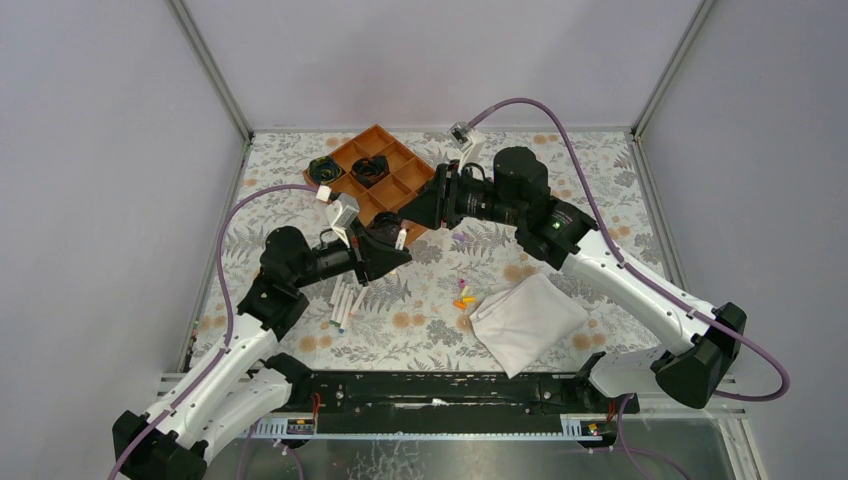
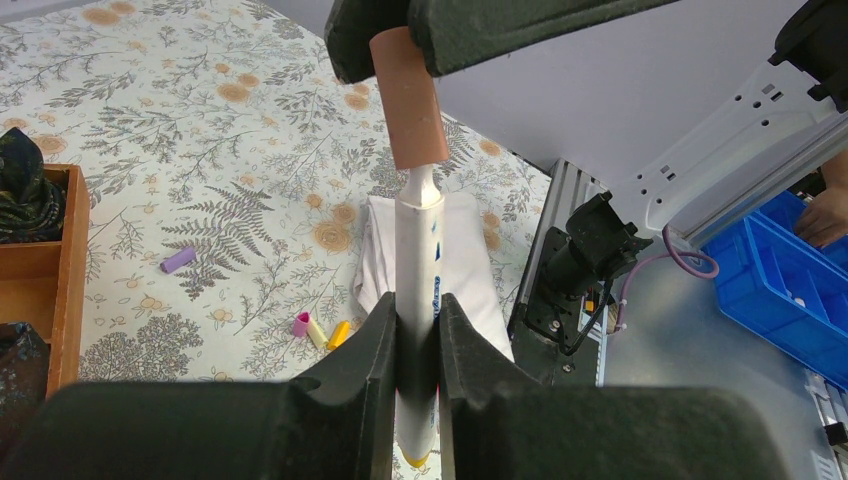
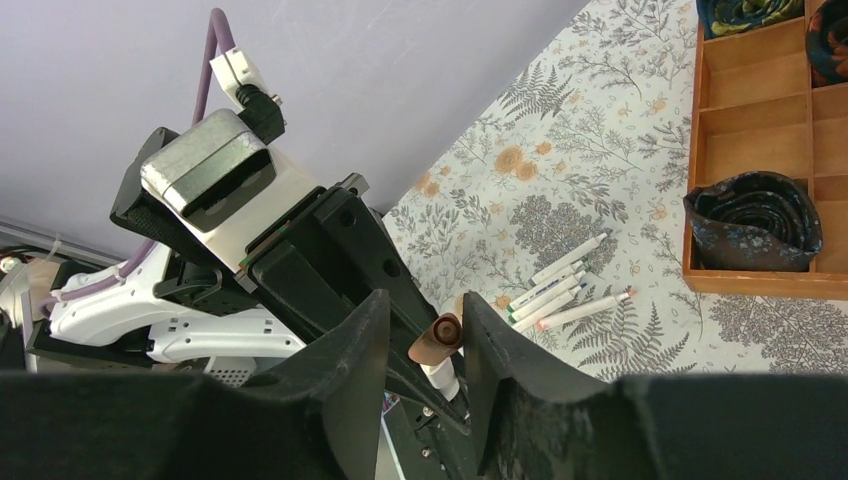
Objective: Insert the pens into the pen caps
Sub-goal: Insert the pen cap onto the pen.
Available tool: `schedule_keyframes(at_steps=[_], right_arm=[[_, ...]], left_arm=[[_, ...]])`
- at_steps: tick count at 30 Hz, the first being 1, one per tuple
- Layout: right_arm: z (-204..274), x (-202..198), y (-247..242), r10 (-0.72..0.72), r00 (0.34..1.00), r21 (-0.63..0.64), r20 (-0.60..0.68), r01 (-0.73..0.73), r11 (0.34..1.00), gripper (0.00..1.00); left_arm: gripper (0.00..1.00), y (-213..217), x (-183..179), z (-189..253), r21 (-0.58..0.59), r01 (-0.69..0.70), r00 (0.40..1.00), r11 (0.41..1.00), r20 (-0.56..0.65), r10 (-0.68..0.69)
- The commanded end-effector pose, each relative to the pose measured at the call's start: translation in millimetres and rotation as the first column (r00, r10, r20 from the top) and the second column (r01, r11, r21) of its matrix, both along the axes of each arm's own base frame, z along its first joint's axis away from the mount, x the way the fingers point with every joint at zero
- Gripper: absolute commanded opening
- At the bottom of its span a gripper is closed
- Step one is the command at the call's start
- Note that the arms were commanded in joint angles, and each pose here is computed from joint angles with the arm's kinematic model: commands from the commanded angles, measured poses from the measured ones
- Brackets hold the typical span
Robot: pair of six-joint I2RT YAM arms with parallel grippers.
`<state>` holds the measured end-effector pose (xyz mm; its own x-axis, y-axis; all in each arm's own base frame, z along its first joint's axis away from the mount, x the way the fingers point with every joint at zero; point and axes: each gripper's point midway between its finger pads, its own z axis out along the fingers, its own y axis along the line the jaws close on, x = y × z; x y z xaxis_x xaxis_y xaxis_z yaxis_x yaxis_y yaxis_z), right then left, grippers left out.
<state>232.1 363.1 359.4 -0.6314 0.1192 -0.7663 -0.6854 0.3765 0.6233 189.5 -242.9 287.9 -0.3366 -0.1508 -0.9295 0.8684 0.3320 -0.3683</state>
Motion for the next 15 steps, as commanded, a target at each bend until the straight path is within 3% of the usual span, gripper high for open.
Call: schedule_keyframes(at_steps=[1,15], right_arm=[[29,-4,2,0.034,0.998,0.070,0.059,-0.038,0.997,0.38],[18,-4,5,0.050,0.998,0.051,0.045,-0.052,0.997,0.35]], left_arm=[[0.00,-1,-3,14,-0.021,0.018,0.999,1.000,0.047,-0.017],[0.00,-1,-3,14,-0.023,0.018,0.999,1.000,0.046,-0.017]])
